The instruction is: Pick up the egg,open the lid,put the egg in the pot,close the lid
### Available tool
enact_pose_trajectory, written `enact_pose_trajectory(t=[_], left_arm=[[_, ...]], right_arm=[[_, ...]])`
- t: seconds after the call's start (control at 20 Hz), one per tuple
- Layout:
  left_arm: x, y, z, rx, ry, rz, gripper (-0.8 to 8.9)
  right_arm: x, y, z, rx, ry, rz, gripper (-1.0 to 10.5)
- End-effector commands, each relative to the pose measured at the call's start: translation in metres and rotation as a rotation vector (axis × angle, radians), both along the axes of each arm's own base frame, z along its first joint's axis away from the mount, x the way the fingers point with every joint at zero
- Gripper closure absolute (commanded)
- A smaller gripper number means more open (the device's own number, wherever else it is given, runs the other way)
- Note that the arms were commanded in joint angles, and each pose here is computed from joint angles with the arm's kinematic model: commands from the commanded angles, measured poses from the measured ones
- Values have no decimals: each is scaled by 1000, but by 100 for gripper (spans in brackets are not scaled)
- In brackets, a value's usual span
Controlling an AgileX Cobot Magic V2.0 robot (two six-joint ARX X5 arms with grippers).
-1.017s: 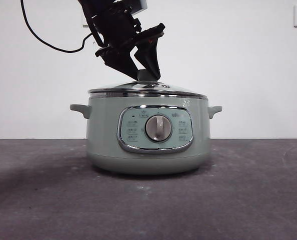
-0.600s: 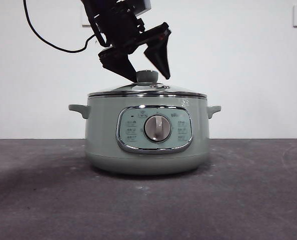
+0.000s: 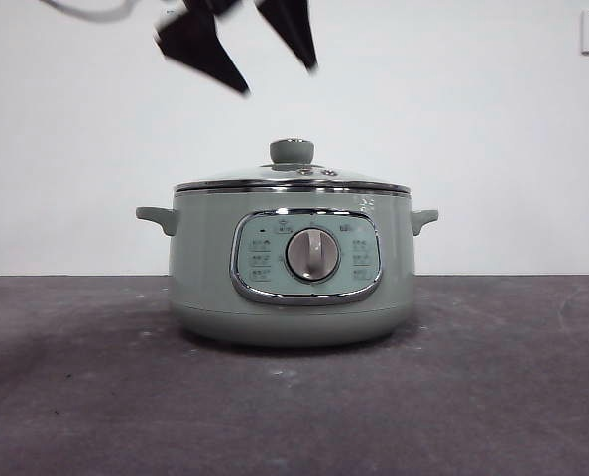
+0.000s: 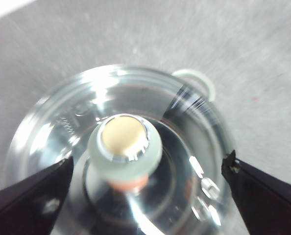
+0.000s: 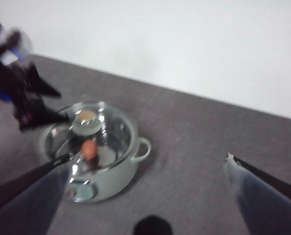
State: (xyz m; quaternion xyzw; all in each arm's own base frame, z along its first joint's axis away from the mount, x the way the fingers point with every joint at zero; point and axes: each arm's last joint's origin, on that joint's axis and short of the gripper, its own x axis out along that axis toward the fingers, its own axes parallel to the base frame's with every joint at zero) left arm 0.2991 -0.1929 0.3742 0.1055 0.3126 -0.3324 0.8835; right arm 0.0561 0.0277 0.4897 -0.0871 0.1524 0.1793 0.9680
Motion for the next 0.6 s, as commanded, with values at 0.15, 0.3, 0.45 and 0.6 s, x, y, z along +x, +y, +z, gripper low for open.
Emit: enact_pose_trajectory(t=[0.15,0.3,0.45,0.6], left_arm=[[-48,29,40,-30,-14,-15,217],[-82,49,59,-61,-4,-55,217],[-116,69,75,-87,2,-88,218],[-145,88,84,-89,-1,-88,222]], right_arm=[[-1,4,-5,53,89,99,411],[0,6,-10,54,154,135,412],[3,10,-16,39,252,195,412],[9,17,-23,35,359,268,415]])
